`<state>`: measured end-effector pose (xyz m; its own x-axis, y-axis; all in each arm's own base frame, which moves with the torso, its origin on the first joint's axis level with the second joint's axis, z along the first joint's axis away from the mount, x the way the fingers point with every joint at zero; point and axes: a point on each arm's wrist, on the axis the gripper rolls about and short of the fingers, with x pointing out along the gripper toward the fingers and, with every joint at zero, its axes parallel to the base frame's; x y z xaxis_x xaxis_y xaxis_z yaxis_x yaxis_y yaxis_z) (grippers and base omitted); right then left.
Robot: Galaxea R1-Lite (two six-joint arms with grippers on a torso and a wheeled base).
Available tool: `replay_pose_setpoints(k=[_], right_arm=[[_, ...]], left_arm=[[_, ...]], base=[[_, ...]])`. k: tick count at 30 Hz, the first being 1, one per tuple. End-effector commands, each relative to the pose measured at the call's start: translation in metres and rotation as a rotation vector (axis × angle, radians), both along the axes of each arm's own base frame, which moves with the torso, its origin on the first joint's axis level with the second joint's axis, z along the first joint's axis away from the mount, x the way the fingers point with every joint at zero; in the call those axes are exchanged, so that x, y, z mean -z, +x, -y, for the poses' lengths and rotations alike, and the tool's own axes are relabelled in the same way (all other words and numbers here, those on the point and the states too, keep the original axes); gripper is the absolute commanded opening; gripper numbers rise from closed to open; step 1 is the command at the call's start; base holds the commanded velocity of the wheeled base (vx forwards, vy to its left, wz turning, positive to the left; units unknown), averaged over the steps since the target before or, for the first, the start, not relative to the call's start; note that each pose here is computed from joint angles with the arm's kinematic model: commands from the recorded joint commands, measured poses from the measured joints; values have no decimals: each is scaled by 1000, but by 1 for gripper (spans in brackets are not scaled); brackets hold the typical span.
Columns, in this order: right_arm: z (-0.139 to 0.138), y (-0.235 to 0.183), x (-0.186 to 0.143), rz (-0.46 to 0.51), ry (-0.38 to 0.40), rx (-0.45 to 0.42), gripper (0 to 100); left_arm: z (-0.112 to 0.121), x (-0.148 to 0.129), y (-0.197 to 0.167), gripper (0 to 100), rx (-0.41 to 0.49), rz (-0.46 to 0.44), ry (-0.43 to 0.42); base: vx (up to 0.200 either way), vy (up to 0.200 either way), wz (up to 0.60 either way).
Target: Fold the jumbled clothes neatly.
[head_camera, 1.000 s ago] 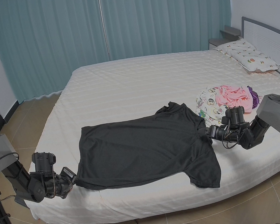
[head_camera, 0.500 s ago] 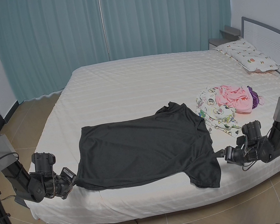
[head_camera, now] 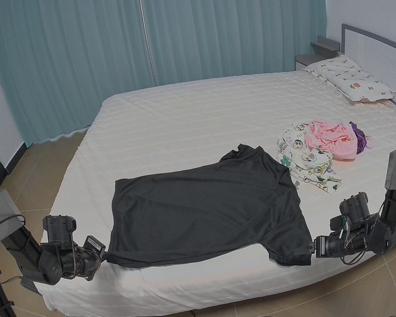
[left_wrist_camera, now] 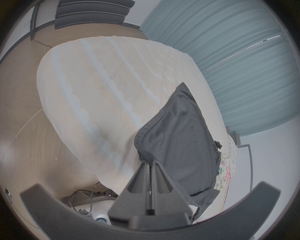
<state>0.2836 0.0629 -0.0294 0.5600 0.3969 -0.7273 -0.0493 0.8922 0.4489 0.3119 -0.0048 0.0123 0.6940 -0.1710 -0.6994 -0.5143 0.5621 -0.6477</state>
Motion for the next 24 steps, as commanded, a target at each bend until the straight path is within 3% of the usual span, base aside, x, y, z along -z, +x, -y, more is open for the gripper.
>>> replay_pose_setpoints(k=[1,14,15,24], right_arm=[[-6,2,21,-4,-44,-1,100],[-7,5,28,5,-38,10,100],[-7,6,27,8,-36,11,0],[-6,9,21,42,23,75,0]], left_arm=[[0,1,0,0,0,-3,-2],[0,1,1,0,0,-3,-2],[0,1,1,0,1,-3,-2],[0,1,0,0,1,-4,-3]], base=[[0,0,0],[0,0,0],[0,0,0],[0,0,0]])
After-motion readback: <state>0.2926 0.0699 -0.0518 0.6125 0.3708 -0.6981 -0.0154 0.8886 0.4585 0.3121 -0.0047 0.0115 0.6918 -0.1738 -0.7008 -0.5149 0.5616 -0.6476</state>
